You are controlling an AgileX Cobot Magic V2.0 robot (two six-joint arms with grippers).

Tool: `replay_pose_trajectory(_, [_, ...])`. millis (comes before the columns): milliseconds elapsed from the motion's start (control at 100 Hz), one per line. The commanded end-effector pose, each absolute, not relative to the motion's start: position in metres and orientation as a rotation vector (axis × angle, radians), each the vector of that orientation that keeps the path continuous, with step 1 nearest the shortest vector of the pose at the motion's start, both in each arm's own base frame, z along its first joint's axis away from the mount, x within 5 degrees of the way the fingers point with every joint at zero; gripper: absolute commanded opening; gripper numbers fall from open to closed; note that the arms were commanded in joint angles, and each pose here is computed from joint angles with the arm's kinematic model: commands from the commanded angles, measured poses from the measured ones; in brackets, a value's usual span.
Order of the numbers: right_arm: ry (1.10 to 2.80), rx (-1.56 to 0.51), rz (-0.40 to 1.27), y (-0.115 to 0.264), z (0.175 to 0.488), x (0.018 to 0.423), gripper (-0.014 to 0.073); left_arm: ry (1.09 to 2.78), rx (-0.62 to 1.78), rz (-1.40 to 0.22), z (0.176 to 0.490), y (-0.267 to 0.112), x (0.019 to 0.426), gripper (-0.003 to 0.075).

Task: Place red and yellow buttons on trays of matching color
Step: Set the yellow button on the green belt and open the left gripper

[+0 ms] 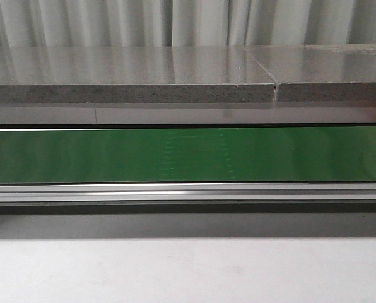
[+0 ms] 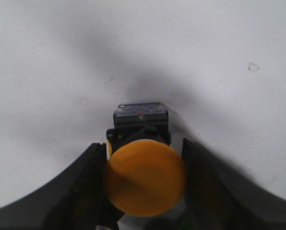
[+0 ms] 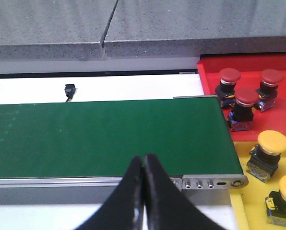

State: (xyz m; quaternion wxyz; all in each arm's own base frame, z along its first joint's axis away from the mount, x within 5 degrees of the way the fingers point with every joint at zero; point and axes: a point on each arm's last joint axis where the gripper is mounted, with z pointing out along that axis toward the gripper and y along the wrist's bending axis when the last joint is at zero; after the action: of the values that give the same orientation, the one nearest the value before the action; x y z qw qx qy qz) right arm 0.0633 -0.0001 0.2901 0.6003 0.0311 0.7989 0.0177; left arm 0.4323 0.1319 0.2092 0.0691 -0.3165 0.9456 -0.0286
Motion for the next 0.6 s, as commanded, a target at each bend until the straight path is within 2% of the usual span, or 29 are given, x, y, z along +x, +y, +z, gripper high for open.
replay_pose_trajectory(0, [1.764,0.063,0.035,0.0,0.304,0.065,-0.0066,2.743,-0.932,-0.103,0.246,0.132,0.431,0.026])
replay_pose_trajectory(250, [1.764,0.063,0.035,0.0,0.304,0.065,-0.0066,2.719,-0.825,-0.087,0.267,0.133,0.433,0.0146])
replay_pose_trajectory(430, [1.764,0.063,0.035,0.0,0.304,0.065,-0.0066,2.692,-0.674,0.033,0.301,0.134,0.42,0.0134])
replay_pose_trajectory(590, [1.764,0.063,0.035,0.0,0.304,0.065,-0.0066,2.631,-0.618,0.035,0.335,0.129,0.405,0.0134])
